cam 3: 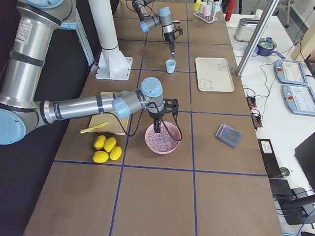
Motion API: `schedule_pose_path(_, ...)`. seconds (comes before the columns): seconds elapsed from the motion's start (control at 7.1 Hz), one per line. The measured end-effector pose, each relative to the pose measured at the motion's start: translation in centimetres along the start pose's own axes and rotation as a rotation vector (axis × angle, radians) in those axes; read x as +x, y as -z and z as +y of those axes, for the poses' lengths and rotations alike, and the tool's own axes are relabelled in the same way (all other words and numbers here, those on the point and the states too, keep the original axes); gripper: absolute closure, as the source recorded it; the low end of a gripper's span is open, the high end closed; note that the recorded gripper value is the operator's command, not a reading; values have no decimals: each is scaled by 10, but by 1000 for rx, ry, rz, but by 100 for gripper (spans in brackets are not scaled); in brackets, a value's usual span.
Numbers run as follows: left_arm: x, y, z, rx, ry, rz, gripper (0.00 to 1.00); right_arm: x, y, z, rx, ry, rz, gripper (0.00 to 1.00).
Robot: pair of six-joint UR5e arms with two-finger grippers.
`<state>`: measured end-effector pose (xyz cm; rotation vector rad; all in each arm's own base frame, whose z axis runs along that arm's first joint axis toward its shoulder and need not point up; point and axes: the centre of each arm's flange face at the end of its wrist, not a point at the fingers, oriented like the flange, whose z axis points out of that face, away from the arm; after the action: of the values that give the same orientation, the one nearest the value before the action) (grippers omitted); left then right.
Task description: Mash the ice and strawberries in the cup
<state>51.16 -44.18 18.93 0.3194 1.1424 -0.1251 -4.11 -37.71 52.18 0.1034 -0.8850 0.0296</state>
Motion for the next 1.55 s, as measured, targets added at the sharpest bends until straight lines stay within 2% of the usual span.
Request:
schedule_pose_path(0.28, -103, 27, -35, -69, -123, -62, 1, 7, 1, -1, 4, -15, 4, 1)
schedule_pose_path(0.56, -254, 77, -61, -161, -199, -147, 6, 9, 1, -1, 4, -19, 6, 1)
schedule_pose_path(0.84, -405, 132, -76, -245, -182, -211, 6, 9, 0, -1, 3, -20, 6, 1)
schedule_pose_path(0.99, -471, 146, -73, -273, -174, -254, 6, 9, 0, -1, 2, -21, 6, 1)
schedule_pose_path(1.27, -565, 144, -60, -342, -156, -320, 6, 8, 1, -1, 4, -20, 5, 1)
schedule_pose_path(1.55, -606, 136, -48, -384, -122, -350, 6, 7, 1, -3, 7, -18, 4, 1)
